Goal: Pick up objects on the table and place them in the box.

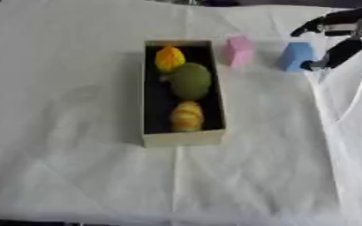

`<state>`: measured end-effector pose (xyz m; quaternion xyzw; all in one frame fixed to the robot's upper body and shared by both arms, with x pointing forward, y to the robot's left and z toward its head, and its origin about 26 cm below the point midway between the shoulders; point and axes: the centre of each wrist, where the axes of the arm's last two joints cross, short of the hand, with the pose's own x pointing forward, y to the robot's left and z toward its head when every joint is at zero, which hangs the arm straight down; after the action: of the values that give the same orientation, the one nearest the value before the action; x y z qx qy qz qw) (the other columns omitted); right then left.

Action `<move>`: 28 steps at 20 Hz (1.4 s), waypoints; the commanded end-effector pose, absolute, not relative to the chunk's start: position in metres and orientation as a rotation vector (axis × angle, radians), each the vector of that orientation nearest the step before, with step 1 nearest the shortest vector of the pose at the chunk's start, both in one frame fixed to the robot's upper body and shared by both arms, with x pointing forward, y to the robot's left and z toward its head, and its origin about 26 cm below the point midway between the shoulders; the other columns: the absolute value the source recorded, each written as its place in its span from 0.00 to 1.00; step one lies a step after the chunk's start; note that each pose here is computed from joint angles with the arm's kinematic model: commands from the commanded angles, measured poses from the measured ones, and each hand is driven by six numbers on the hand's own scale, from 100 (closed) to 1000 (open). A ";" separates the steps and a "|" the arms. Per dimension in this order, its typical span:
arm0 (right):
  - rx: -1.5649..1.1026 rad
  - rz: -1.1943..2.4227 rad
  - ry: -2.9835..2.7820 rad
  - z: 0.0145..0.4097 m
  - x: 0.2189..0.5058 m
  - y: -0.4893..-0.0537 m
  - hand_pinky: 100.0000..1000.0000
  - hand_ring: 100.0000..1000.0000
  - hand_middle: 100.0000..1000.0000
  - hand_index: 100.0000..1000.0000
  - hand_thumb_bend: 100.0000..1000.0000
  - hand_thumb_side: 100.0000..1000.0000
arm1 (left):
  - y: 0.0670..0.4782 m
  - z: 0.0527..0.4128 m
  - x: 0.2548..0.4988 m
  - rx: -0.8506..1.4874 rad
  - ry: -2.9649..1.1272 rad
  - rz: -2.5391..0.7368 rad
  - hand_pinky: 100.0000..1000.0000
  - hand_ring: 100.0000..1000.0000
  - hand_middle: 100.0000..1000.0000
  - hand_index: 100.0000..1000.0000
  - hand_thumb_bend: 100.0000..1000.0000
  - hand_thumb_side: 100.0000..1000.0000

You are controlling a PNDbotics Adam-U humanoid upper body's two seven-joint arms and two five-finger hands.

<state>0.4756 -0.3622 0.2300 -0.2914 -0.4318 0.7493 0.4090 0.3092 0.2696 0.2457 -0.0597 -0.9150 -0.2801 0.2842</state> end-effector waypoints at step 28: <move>-0.816 1.821 -1.152 0.227 0.481 -0.365 0.84 0.88 0.53 0.87 0.08 0.36 | 0.269 0.246 0.310 -0.181 -2.430 -0.789 0.83 0.83 0.80 0.85 0.00 0.64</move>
<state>0.4819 -0.3590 0.2149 -0.3050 -0.4523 0.7310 0.4100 0.3116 0.2683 0.2412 -0.0701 -0.9090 -0.2879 0.2931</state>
